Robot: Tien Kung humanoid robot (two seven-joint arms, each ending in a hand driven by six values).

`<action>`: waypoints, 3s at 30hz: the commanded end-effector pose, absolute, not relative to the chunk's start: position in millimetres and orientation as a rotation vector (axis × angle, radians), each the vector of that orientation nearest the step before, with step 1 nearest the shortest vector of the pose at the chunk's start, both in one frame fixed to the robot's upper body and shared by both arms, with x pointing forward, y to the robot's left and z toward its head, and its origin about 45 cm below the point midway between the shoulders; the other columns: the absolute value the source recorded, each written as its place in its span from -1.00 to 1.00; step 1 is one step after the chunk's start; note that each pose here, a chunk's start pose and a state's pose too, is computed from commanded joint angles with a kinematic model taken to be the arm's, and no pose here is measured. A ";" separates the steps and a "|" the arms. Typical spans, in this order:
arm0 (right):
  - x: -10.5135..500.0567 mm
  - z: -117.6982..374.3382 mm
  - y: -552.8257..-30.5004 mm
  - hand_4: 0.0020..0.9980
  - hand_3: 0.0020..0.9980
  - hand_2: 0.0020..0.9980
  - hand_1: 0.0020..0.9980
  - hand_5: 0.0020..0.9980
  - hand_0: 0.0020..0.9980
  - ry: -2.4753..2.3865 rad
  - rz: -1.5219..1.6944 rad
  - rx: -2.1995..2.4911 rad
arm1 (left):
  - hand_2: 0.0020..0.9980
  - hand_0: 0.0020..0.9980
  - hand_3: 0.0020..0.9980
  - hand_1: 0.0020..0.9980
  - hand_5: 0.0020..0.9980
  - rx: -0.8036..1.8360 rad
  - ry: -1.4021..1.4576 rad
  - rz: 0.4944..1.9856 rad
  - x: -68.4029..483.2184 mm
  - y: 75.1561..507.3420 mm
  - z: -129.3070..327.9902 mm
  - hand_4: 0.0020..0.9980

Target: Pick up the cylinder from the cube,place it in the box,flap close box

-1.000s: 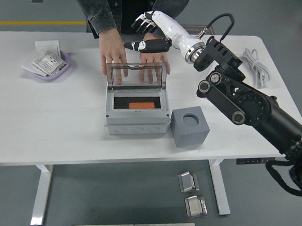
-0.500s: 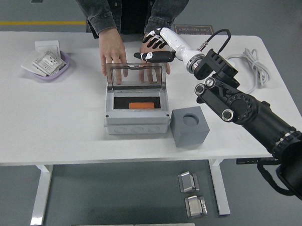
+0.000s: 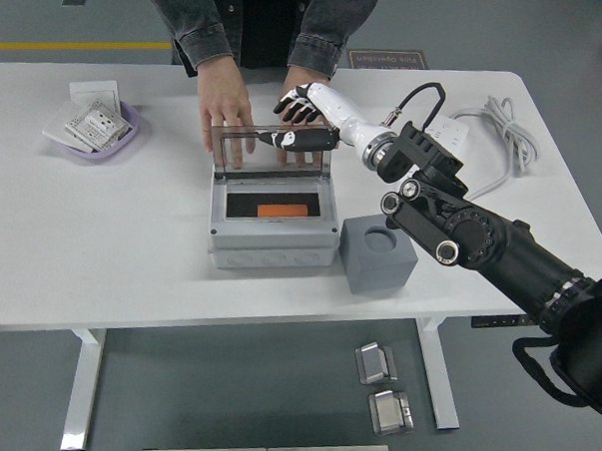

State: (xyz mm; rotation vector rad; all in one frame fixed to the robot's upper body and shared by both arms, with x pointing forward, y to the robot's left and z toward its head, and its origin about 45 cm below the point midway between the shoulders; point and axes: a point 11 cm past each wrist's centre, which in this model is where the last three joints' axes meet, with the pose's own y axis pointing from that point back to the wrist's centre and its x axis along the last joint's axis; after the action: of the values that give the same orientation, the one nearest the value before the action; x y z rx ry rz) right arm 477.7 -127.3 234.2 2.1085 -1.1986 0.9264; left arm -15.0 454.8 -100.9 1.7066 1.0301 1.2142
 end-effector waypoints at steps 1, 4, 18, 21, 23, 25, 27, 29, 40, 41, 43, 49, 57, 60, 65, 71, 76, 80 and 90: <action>476.3 233.7 -127.5 0.78 0.26 0.22 0.21 0.02 0.29 -1.196 0.929 2.111 | 0.42 0.45 0.55 0.49 -0.13 1.705 1.031 1.214 -15.3 454.3 -101.1 0.47; 472.1 233.7 -126.8 0.78 0.26 0.22 0.21 0.02 0.29 -1.186 0.946 2.116 | 0.42 0.45 0.55 0.49 -0.13 1.705 1.033 1.213 -16.4 453.4 -101.5 0.47; 450.0 239.5 -122.6 0.77 0.26 0.22 0.18 0.02 0.29 -1.146 1.030 2.144 | 0.42 0.45 0.55 0.49 -0.13 1.697 1.038 1.211 -18.3 450.2 -102.9 0.46; 445.4 236.9 -123.6 0.77 0.26 0.22 0.16 0.02 0.28 -1.140 1.027 2.152 | 0.42 0.45 0.56 0.49 -0.13 1.697 1.039 1.211 -18.9 450.1 -102.9 0.47; 443.0 235.2 -124.5 0.77 0.26 0.22 0.16 0.02 0.28 -1.138 1.024 2.154 | 0.42 0.45 0.56 0.49 -0.13 1.697 1.040 1.211 -19.3 450.0 -103.0 0.47; 440.3 233.7 -125.3 0.76 0.26 0.23 0.15 0.02 0.27 -1.134 1.024 2.156 | 0.42 0.45 0.56 0.49 -0.13 1.697 1.041 1.211 -19.6 449.7 -103.1 0.46; 437.8 232.8 -126.0 0.76 0.26 0.23 0.15 0.02 0.27 -1.131 1.025 2.157 | 0.42 0.45 0.56 0.49 -0.13 1.695 1.042 1.212 -19.7 449.3 -103.3 0.46; 435.0 232.3 -126.8 0.76 0.26 0.23 0.15 0.02 0.27 -1.127 1.029 2.158 | 0.42 0.45 0.56 0.49 -0.13 1.694 1.043 1.212 -19.7 448.8 -103.5 0.46; 408.4 224.5 -130.4 0.75 0.26 0.24 0.13 0.00 0.24 -1.075 1.035 2.179 | 0.42 0.45 0.56 0.49 -0.13 1.687 1.046 1.215 -20.3 447.0 -104.3 0.46; 406.1 224.0 -129.7 0.75 0.26 0.24 0.13 0.00 0.24 -1.072 1.035 2.183 | 0.42 0.45 0.56 0.49 -0.13 1.687 1.046 1.215 -20.4 447.0 -104.3 0.46; 402.6 223.8 -127.5 0.74 0.26 0.24 0.14 -0.01 0.23 -1.065 1.037 2.189 | 0.42 0.45 0.56 0.49 -0.13 1.687 1.046 1.215 -20.3 447.0 -104.3 0.46; 397.5 225.8 -121.4 0.74 0.26 0.24 0.13 0.00 0.23 -1.055 1.046 2.204 | 0.42 0.45 0.56 0.49 -0.13 1.684 1.042 1.216 -18.9 446.6 -104.5 0.46; 402.7 228.9 -141.0 0.74 0.26 0.25 0.12 0.00 0.22 -1.127 1.035 2.158 | 0.42 0.45 0.57 0.49 -0.13 1.687 1.046 1.215 -20.5 446.3 -104.6 0.46; 401.6 225.7 -162.4 0.74 0.26 0.25 0.12 0.00 0.22 -1.184 1.002 2.128 | 0.42 0.45 0.57 0.49 -0.13 1.687 1.050 1.217 -22.1 446.1 -104.6 0.46; 393.0 228.1 -197.7 0.73 0.26 0.24 0.09 -0.01 0.23 -1.307 0.958 2.103 | 0.42 0.45 0.57 0.49 -0.13 1.690 1.062 1.222 -27.1 446.5 -104.5 0.46; 376.9 241.8 -227.1 0.73 0.26 0.23 0.09 -0.02 0.21 -1.524 0.902 2.160 | 0.42 0.44 0.57 0.49 -0.13 1.686 1.068 1.227 -29.0 445.5 -104.9 0.46; 362.1 253.5 -247.1 0.73 0.27 0.24 0.10 -0.02 0.20 -1.734 0.817 2.243 | 0.42 0.44 0.57 0.49 -0.13 1.679 1.062 1.226 -25.0 443.8 -105.6 0.46; 349.7 249.7 -262.2 0.76 0.32 0.30 0.24 0.01 0.31 -1.853 0.701 2.292 | 0.42 0.44 0.56 0.49 -0.13 1.676 1.053 1.228 -21.9 445.0 -105.2 0.46; 330.7 223.3 -266.0 0.86 0.42 0.40 0.35 0.12 0.36 -1.970 0.365 2.430 | 0.42 0.44 0.56 0.49 -0.13 1.690 1.045 1.230 -24.9 451.7 -102.7 0.46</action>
State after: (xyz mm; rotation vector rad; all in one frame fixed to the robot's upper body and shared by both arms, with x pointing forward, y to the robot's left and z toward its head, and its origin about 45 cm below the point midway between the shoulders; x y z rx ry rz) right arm 330.7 -266.0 223.3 2.4303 -1.9702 0.3652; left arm -24.9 451.7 -102.7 1.6896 1.0451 1.2302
